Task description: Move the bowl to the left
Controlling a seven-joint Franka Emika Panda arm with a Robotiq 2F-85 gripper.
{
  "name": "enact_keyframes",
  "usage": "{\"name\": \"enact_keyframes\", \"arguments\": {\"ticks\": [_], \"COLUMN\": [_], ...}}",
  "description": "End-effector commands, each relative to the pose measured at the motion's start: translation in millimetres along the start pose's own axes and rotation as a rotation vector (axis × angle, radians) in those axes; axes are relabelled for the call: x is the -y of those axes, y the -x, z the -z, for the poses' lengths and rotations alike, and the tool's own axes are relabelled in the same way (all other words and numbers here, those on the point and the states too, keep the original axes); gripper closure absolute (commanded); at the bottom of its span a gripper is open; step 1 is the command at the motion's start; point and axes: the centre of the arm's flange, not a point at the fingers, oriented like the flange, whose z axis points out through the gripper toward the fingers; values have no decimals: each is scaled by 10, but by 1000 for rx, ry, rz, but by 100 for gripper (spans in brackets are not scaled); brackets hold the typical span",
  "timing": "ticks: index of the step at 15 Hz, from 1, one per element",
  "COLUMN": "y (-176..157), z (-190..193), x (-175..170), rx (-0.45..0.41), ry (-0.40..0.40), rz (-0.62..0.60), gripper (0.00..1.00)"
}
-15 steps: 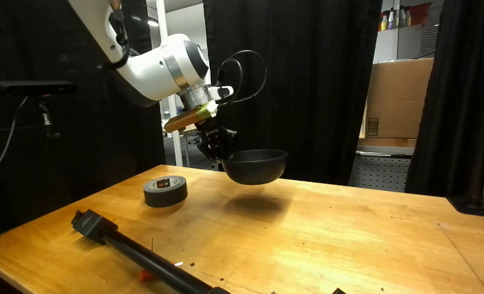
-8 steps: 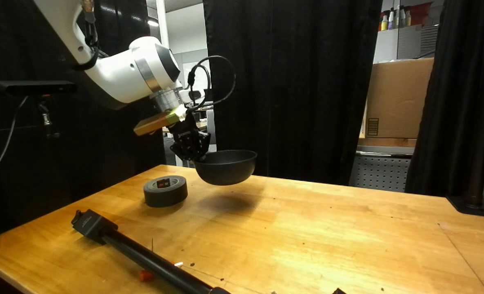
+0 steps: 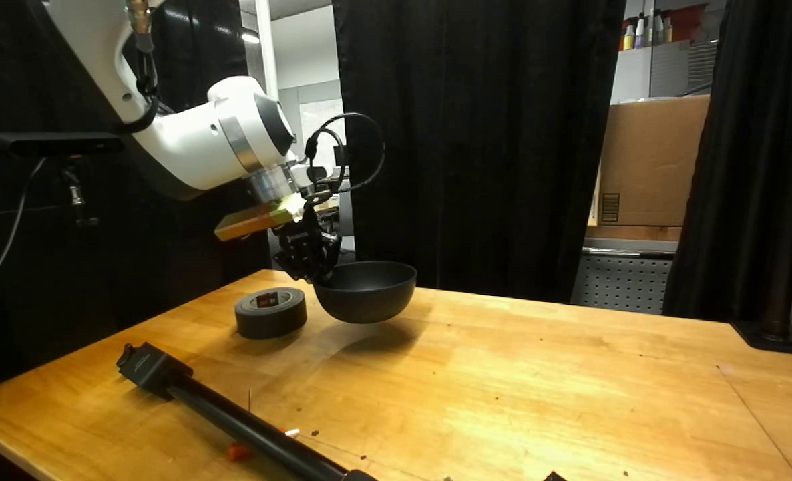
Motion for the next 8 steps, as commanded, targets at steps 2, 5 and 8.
{"name": "enact_keyframes", "arguments": {"ticks": [2, 5, 8], "y": [21, 14, -12], "z": [-56, -80, -184], "x": [-113, -132, -159], "rx": [-16, -11, -8], "ry": [-18, -22, -29], "rz": [21, 24, 19], "gripper": [98, 98, 98]}}
